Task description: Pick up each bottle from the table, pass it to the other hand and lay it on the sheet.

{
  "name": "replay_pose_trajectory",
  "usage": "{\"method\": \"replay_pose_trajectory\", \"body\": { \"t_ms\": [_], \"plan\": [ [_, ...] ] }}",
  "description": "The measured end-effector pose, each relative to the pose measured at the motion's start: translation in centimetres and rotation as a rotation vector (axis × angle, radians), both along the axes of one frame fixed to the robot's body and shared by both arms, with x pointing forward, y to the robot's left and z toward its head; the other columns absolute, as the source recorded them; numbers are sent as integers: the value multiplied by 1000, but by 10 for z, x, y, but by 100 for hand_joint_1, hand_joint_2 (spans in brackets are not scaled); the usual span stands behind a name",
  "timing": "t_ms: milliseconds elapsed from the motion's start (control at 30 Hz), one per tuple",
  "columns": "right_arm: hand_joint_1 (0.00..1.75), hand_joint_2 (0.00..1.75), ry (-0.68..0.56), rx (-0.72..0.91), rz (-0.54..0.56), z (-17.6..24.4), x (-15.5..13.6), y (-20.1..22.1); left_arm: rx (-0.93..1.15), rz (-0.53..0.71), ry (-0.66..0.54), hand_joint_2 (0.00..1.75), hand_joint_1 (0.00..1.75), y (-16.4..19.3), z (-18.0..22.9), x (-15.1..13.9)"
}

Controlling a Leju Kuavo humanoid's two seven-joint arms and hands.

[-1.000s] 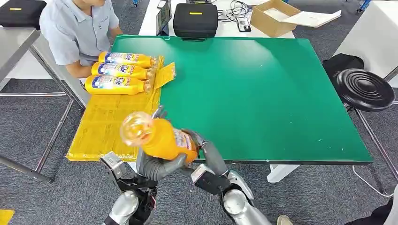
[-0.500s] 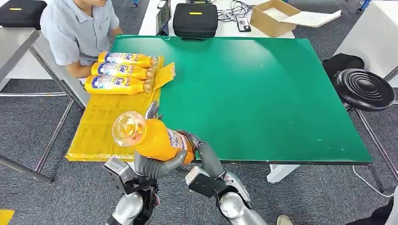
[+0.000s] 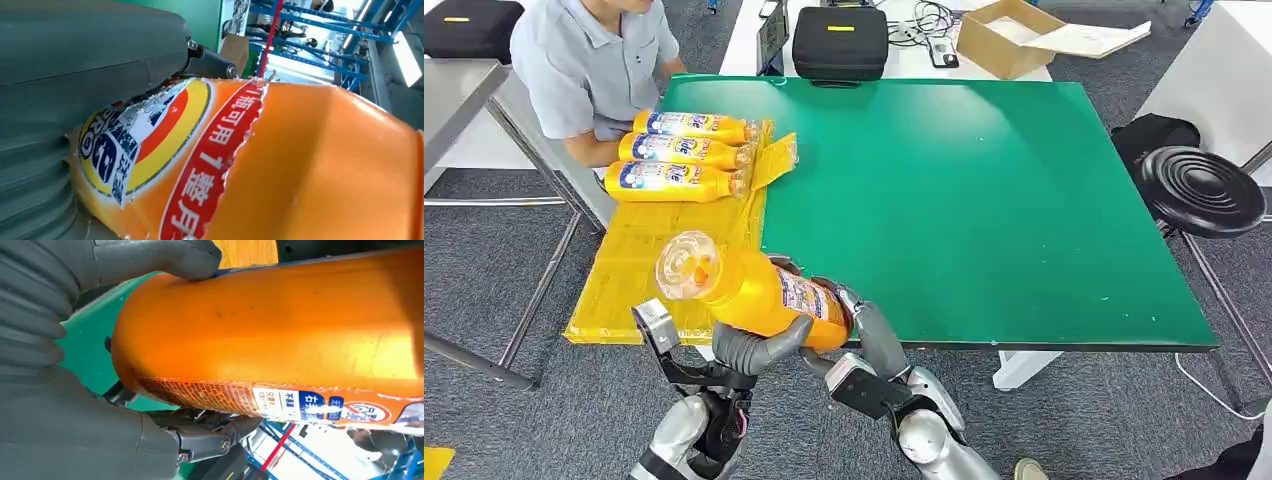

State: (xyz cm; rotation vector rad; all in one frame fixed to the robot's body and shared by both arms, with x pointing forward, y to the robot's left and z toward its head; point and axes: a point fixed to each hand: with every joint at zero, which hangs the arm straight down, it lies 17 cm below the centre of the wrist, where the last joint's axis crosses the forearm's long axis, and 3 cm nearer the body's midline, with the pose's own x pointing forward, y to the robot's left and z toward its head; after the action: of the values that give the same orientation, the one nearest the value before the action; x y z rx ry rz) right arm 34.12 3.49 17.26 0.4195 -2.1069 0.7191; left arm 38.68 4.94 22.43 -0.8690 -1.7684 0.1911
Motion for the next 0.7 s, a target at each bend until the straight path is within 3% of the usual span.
{"method": "replay_pose_trajectory", "body": {
  "t_ms": [67, 133, 167, 200, 233, 367, 400, 533, 700],
  "plan": [
    [171, 175, 1, -1, 0, -1, 0, 0, -1, -3, 2, 175, 175, 0, 0, 0],
    [134, 175, 0, -4, 1, -1, 0, -1, -21, -32, 19, 175, 175, -2, -2, 0],
    [93, 175, -2, -6, 2, -2, 0, -1, -28, -50, 24, 175, 175, -3, -3, 0],
    [28, 175, -1, -6, 3, -2, -1, -1, -34, -64, 26, 175, 175, -3, -3, -1],
    [5, 175, -2, -5, 6, -2, -1, 0, -50, -81, 30, 175, 175, -3, -3, -1],
    [0, 175, 0, -15, 27, -5, -5, 3, -67, -131, 30, 175, 175, -7, -3, -3],
    [0, 0, 8, -18, 35, -7, -6, 5, -64, -133, 31, 175, 175, -7, -4, -4],
    [0, 0, 34, -22, 60, -12, -9, 7, -49, -105, 43, 175, 175, -3, -10, 1],
    [0, 0, 48, -10, 51, -12, -9, 9, 86, 74, 21, 175, 175, 16, -18, 19]
  ]
}}
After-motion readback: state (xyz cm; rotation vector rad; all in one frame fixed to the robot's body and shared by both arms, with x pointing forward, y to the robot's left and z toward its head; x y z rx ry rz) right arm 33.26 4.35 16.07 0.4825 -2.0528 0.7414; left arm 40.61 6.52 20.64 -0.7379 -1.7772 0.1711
